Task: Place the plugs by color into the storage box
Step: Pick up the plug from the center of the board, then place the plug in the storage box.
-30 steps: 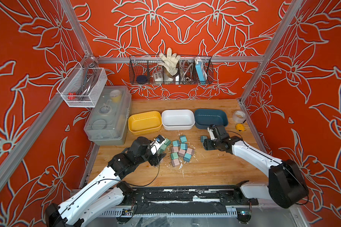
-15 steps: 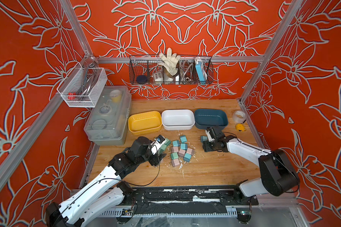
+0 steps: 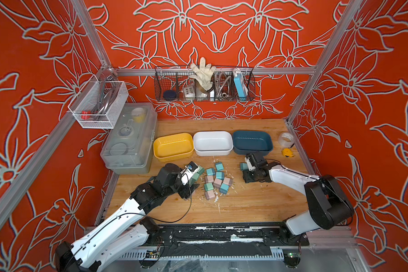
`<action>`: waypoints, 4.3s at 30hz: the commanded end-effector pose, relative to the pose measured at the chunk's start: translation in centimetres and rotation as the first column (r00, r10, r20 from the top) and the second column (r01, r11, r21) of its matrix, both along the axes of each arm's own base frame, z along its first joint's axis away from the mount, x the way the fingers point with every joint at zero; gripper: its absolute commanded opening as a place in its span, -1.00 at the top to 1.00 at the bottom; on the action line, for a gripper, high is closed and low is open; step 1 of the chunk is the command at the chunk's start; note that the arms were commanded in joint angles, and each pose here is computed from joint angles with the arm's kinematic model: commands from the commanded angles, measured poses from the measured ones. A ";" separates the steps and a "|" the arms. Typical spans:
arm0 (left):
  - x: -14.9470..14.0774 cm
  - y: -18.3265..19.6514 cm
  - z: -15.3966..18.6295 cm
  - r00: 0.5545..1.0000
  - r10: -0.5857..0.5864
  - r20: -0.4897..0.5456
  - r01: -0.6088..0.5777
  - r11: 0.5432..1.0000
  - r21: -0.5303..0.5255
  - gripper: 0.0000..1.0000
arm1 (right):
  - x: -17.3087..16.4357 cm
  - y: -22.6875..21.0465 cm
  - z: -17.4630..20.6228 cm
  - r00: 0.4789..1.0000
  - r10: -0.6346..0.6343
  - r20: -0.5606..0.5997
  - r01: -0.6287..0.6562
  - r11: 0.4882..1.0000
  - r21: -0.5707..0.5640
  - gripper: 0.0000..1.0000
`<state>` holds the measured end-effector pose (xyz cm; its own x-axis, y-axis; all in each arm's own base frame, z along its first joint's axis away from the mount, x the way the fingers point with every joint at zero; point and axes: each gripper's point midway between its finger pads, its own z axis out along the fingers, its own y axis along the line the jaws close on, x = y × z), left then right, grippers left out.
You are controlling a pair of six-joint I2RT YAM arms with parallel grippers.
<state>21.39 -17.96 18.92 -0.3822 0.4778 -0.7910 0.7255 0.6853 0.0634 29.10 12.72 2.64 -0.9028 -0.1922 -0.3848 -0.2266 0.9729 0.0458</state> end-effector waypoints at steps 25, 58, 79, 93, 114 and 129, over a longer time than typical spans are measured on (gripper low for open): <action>-0.1 -0.3 0.2 1.000 -0.011 0.003 0.011 1.000 -0.017 -0.44 | 0.0 0.9 0.7 0.999 0.033 -0.017 -0.032 0.999 0.023 0.28; -0.1 -0.8 0.1 1.000 -0.026 -0.015 0.026 0.999 -0.032 -0.41 | 5.9 -2.4 12.9 0.923 -0.064 0.380 0.077 0.997 -0.020 1.00; -0.5 -1.9 -0.8 0.994 -0.066 -0.083 0.061 0.997 -0.056 -0.41 | 18.0 -8.6 11.6 0.900 -0.171 0.401 0.225 0.970 -0.091 1.00; -0.1 -2.1 -2.4 0.988 -0.057 -0.142 0.056 0.998 -0.012 -0.38 | 19.2 -9.9 10.3 0.912 -0.151 0.381 0.192 0.979 -0.071 1.00; 0.4 -1.6 -3.1 0.990 -0.032 -0.136 0.036 0.999 0.028 -0.39 | 19.5 -10.9 8.8 0.921 -0.207 0.330 0.233 0.972 -0.041 -0.11; 0.5 -1.6 -3.0 0.991 -0.029 -0.132 0.033 0.999 0.029 -0.40 | 19.2 -10.2 9.2 0.921 -0.212 0.325 0.222 0.975 0.007 -0.15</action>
<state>21.69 -19.52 15.12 -0.4844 0.5154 -0.7069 0.7470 0.6643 -0.0275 47.99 2.35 10.62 -0.7664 -0.0493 -0.6405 -0.0170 0.9983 -0.0565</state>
